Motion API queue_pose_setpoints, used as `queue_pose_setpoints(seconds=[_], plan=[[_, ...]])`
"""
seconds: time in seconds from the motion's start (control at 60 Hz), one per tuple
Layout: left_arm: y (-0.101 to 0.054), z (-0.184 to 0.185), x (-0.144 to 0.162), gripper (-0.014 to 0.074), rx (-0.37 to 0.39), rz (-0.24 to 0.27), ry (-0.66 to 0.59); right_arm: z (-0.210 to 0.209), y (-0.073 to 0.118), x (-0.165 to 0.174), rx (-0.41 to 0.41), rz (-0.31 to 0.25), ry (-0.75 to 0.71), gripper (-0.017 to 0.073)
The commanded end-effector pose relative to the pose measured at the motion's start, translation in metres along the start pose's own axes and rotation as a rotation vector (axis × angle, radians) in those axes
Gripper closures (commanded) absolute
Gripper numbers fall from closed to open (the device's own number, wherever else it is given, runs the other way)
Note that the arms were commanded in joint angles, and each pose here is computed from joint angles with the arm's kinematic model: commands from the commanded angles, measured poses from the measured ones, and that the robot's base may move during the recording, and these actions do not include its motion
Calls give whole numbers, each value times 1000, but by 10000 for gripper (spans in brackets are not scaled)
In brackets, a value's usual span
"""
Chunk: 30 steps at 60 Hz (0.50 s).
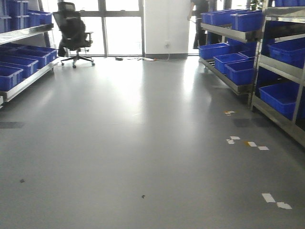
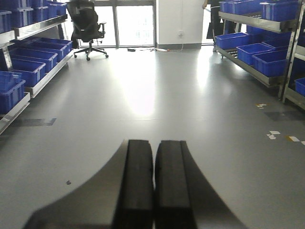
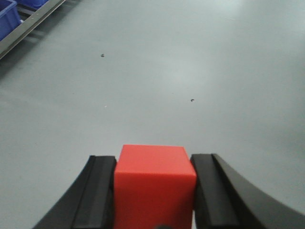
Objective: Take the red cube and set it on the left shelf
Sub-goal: 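Drive across the floor toward the shelf of blue bins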
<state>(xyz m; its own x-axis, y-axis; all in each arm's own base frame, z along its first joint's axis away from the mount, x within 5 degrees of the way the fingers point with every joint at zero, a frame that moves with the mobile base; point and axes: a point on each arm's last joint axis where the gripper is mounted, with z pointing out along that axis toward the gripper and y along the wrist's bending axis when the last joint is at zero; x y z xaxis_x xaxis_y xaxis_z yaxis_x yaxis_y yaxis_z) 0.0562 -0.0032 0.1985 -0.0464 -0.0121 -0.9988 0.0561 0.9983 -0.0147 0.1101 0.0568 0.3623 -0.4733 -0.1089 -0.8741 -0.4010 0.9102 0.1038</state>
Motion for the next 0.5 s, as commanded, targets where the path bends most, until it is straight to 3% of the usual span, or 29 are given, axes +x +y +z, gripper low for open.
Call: queue_pose_setpoints(seconds=[0.0,0.483], plan=[[0,0,-1,492,3,-4,-80,-6,1,-14,-11,-8,-112,513],[0,0,-1,492,3,-4,-80,-6,1,-14,-11,-8,-112,513]])
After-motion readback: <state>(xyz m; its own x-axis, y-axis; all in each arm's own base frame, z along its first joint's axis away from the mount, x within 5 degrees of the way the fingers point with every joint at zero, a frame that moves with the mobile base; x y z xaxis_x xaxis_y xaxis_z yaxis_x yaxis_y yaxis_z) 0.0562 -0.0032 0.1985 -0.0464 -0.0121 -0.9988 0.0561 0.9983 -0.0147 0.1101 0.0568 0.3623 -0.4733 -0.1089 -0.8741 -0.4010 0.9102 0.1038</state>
